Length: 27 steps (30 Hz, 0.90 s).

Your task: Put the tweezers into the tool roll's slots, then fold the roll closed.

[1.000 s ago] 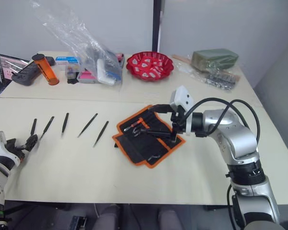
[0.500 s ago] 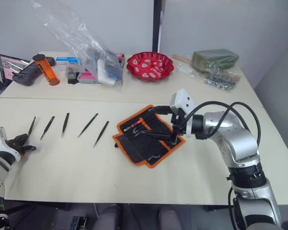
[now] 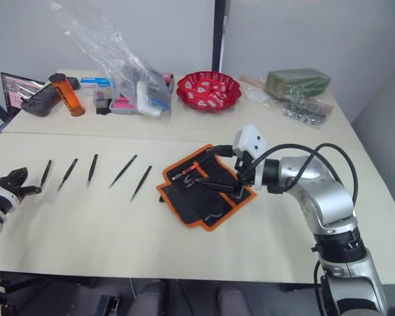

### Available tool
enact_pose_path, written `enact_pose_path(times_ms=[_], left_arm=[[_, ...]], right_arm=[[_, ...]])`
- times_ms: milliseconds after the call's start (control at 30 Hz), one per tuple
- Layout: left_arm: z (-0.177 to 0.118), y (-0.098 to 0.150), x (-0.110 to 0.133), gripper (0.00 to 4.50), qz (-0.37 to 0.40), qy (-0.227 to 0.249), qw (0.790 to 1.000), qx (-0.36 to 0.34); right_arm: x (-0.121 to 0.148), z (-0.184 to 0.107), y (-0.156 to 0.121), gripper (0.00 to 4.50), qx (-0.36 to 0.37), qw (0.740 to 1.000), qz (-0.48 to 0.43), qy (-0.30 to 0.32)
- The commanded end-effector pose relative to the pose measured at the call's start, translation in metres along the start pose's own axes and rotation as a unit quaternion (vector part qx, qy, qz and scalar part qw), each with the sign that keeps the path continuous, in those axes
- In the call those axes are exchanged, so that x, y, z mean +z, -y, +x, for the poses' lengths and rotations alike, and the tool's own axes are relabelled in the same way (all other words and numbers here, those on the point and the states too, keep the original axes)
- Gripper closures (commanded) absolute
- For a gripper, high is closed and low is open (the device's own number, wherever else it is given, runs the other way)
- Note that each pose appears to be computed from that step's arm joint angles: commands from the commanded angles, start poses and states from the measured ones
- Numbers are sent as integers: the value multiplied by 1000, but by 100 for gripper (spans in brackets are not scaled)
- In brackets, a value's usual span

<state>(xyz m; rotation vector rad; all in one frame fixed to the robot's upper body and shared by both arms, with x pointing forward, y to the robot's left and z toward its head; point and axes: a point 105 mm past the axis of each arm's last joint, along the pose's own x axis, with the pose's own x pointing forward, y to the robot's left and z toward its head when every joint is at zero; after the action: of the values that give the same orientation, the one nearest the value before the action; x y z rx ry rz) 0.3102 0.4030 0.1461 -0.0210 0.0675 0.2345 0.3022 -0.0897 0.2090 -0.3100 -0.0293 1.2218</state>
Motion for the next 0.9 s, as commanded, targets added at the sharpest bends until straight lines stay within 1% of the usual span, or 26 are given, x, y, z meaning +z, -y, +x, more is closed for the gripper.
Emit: enact_pose_path(times_ms=[33,67,233,267,367,400,633,700,900], left_arm=[[-1,2,16,447,-8,35,999,-8],[-2,2,18,394,-11,41,999,-7],[-3,0,7,236,-3,18,1000,5],[-2,0,4,197,2,10,1000,8],[2,0,-5,104,10,-11,1000,14],[4,2,-8,67,14,-21,1000,10],[15,9,-29,67,29,-63,998,3],[17,10,-31,122,29,-65,997,3],[18,11,-30,319,23,-57,998,6]], right_arm=[[12,-5,-1,0,-7,999,-29,14],[12,-5,-1,0,-7,999,-29,14],[11,-6,-1,0,-6,1000,-28,12],[10,-6,-1,0,-5,1000,-28,12],[10,-5,-1,0,-3,1000,-29,10],[11,-5,-1,0,-1,999,-31,10],[12,-4,1,0,0,999,-35,11],[13,-4,1,0,-2,999,-35,11],[13,-5,2,0,-7,999,-36,11]])
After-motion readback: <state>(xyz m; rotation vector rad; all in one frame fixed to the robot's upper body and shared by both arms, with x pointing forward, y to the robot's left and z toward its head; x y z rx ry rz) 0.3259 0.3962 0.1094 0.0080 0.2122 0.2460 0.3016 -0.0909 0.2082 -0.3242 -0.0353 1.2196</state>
